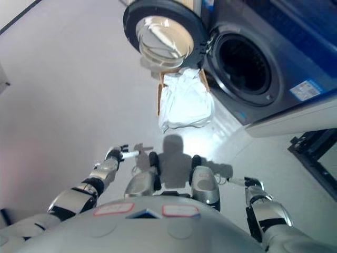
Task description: Put the clothes in the basket into the washing machine.
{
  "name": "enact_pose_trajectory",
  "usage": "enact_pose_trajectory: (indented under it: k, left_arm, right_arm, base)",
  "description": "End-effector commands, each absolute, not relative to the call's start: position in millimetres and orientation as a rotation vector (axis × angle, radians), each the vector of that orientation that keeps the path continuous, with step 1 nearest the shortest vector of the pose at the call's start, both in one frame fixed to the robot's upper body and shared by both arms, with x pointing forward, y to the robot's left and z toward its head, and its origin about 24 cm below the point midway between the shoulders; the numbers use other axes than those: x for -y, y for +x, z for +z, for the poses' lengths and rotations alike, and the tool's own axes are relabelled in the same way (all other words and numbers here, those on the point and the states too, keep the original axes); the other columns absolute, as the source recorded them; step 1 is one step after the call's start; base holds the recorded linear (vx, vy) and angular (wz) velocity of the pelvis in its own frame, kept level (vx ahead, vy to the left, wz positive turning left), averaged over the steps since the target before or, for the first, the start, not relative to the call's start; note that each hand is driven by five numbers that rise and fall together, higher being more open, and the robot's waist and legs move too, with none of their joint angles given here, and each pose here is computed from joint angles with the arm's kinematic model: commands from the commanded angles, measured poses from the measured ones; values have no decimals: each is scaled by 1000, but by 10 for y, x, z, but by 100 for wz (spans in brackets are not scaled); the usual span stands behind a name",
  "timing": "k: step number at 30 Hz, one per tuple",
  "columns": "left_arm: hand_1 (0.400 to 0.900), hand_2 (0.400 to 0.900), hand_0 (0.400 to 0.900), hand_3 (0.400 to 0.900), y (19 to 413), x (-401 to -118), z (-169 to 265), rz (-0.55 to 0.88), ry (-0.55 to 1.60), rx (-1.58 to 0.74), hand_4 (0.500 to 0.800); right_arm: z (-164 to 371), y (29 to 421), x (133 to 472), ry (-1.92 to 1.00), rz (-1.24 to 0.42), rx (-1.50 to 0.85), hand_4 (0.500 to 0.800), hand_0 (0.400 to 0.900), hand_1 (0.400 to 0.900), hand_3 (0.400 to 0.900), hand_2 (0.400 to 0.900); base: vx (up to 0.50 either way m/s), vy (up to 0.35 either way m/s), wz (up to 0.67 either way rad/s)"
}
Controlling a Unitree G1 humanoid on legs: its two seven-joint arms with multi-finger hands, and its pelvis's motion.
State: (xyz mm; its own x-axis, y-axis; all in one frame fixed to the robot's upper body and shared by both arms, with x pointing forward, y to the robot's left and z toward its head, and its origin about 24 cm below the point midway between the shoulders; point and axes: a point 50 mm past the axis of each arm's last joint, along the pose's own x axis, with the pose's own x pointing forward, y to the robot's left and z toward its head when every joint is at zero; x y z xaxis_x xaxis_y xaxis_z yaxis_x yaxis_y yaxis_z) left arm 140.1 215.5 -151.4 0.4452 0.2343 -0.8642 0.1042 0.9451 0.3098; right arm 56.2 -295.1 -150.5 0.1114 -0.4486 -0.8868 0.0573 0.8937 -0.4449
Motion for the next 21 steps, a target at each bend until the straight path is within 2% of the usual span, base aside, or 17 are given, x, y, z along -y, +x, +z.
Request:
enact_pose_trajectory:
  k: [1,12,21]
  left_arm:
    - [900,900,900,900,1434,-2332,-1475,82,425,-1121,800]
    - [900,900,900,900,1179,-2321,-1567,-45,512,-1219,800]
    - [900,900,900,900,1136,-2346,-1573,-46,520,-1229,800]
  right_arm:
    - [-1528,530,2906,-369,-309,-1439,800,900,900,900,900]
    - [-1583,420,2792,-308,-269,-1473,800,900,900,900,900]
    - [-1595,406,2763,-301,-251,-1475,800,900,900,900,900]
  base:
    - [8,38,-9]
    - [23,22,-13]
    - [12,1,-3]
